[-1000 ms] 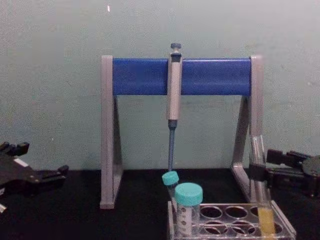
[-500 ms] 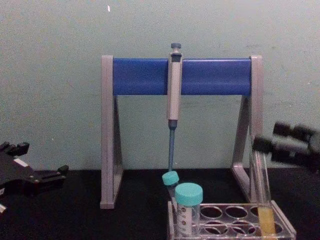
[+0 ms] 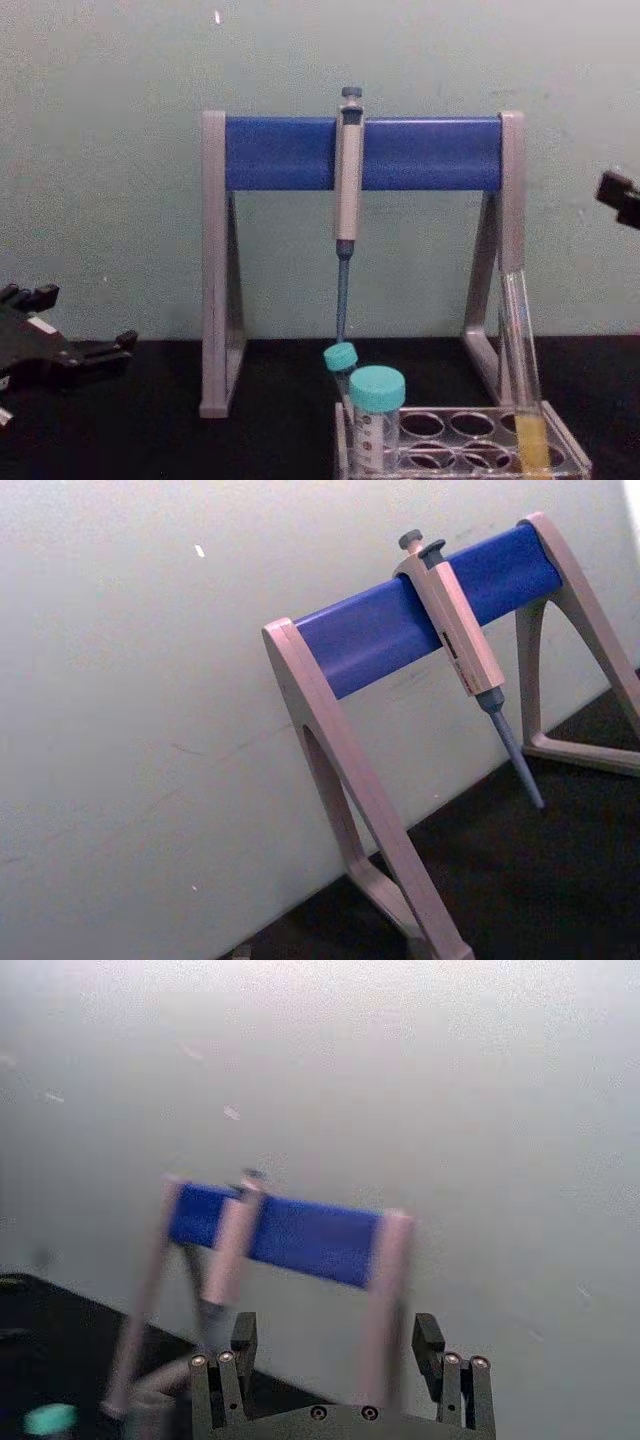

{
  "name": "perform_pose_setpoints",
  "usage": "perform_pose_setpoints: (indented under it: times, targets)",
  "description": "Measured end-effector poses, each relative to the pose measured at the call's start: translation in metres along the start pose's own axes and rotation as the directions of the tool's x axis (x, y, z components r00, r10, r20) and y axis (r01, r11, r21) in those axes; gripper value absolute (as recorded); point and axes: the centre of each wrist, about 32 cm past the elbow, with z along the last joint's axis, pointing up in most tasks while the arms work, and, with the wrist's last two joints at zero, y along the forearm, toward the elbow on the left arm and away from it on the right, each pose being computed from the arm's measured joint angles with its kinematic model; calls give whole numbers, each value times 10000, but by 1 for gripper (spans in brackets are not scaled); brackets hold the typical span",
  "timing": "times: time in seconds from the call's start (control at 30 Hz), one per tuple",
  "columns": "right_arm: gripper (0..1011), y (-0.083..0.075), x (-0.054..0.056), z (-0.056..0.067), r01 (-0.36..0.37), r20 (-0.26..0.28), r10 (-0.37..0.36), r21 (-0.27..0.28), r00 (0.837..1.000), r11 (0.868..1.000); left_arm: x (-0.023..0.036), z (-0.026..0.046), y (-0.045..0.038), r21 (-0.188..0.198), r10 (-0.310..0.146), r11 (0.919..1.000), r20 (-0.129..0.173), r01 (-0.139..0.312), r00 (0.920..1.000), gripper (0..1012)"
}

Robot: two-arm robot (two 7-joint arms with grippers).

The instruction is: Pick up the test tube from the test tube rack, shake it, then place it back into the test tube rack.

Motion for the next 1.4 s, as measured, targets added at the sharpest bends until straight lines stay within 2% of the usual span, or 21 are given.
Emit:
perform_pose_setpoints:
  times: [0.03, 0.1, 0.17, 0.2, 0.23, 0.27, 0.3, 0.33, 0.43, 0.47, 0.6, 0.8, 1.4]
  targets:
    - [1000, -4, -6, -5, 250, 8, -250, -128, 9997, 9996, 0, 0, 0, 0, 1, 10000, 0, -1, 10000, 1001]
    - [1000, -7, -22, -31, 1004, -4, -1008, -751, 9949, 9921, 0, 0, 0, 1, 0, 10000, 0, 0, 10000, 1001]
    - [1000, -8, -23, -41, 1161, -21, -1168, -947, 9932, 9887, 0, 0, 0, 1, 0, 10000, 0, 0, 10000, 1001]
    - [1000, -9, -28, -65, 1436, -66, -1458, -1368, 9893, 9801, 0, 0, 0, 0, 0, 10000, 0, 0, 10000, 1001]
    - [1000, -8, -31, -74, 1533, -97, -1567, -1543, 9876, 9761, 0, 0, 0, 0, 0, 10000, 0, 0, 10000, 1001]
    - [1000, -4, -30, -97, 1708, -161, -1773, -1969, 9840, 9654, 0, 0, 0, 0, 0, 10000, 0, 0, 10000, 1001]
    - [1000, 0, -29, -106, 1775, -187, -1859, -2164, 9824, 9600, 0, 0, 0, 0, 0, 10000, -1, 0, 10000, 1001]
    - [1000, 6, -27, -125, 1864, -240, -1990, -2554, 9797, 9487, 0, 0, 0, 1, 1, 10000, -1, -1, 10000, 1001]
    - [1000, 18, -27, -150, 1908, -299, -2094, -3029, 9774, 9337, 0, 0, 0, 1, 1, 10000, 0, -1, 10000, 1001]
    - [1000, 23, -27, -173, 1906, -346, -2142, -3343, 9762, 9230, 0, 0, 0, 0, 1, 10000, 0, -1, 10000, 1001]
    - [1000, 33, -25, -214, 1898, -424, -2214, -3753, 9743, 9073, 0, 0, 0, 0, 0, 10000, 0, 0, 10000, 1001]
    - [1000, 43, -18, -247, 1882, -547, -2274, -3944, 9723, 8994, 0, 0, 0, 0, 1, 10000, 0, -1, 10000, 1001]
    - [1000, 40, -19, -238, 1858, -509, -2225, -3891, 9736, 9023, 0, 0, 0, 1, 0, 10000, 0, 0, 10000, 1001]
